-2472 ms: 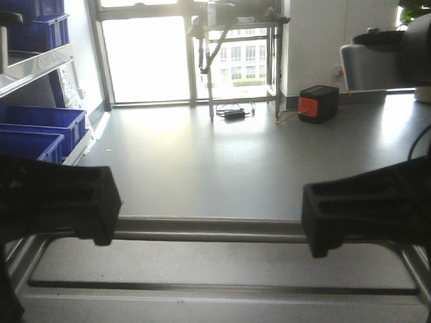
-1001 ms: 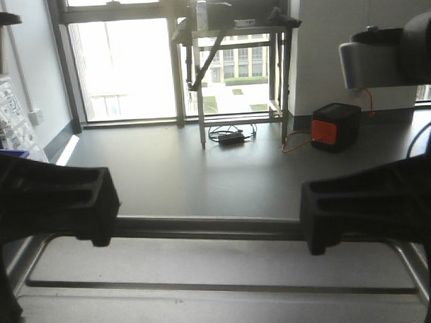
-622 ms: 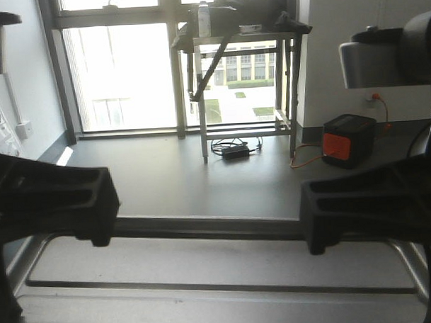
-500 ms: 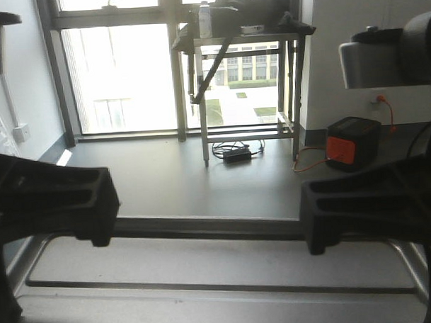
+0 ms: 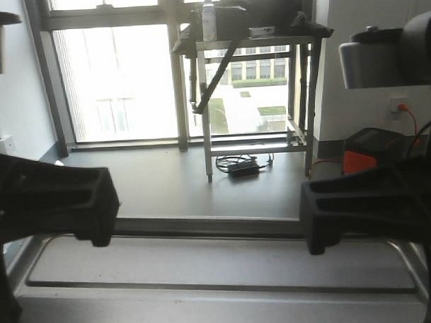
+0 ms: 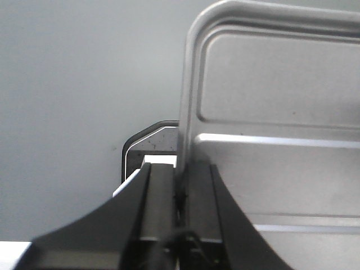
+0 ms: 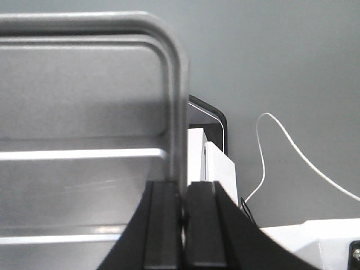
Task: Grab silver tray and stack on right shelf
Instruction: 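Hold the tray in both grippers while the base turns and drives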
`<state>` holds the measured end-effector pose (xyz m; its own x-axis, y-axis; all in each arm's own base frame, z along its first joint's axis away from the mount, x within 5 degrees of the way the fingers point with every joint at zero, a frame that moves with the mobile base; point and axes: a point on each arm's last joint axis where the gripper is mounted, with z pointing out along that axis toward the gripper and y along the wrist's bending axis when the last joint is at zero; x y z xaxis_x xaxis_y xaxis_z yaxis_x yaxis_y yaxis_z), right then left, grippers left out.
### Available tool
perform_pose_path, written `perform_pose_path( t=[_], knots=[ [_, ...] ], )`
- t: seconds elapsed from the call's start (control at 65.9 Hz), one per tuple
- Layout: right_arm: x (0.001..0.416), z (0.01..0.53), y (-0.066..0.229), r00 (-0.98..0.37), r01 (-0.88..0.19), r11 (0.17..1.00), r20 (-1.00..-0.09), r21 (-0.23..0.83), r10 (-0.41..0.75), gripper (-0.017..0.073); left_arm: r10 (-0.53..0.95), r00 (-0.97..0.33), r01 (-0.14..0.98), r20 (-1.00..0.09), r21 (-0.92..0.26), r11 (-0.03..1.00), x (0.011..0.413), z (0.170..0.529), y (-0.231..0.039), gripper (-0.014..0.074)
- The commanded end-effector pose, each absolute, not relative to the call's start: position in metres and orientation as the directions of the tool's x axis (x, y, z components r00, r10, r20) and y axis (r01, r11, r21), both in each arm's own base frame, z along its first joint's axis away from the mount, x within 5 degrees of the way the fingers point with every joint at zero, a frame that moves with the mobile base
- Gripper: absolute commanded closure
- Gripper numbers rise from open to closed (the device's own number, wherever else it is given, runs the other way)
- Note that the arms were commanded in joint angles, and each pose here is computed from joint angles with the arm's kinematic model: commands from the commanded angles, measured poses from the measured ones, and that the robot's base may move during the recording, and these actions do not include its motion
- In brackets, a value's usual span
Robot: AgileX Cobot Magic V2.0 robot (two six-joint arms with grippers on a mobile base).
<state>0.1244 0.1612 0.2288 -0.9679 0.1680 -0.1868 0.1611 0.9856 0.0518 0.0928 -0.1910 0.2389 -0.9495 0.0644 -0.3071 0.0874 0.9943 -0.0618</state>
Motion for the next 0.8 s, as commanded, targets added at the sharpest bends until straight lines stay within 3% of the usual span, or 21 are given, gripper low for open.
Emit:
perform_pose_path(
  t=[0.0,0.789],
  knots=[
    [0.1192,0.236,0.1331,-0.974,0.178,0.96,-0.177,-0.216,0.141,0.0489,0.079,-0.952,0.003,-0.297,0.25,0.968,0.0927,0.2476,-0.1581,0.0694],
    [0.1192,0.236,0.1331,-0.974,0.178,0.96,-0.177,-0.216,0.141,0.0489,0.079,-0.952,0.003,-0.297,0.25,0.968,0.0927,0.2476,-0.1581,0.0694]
  ],
)
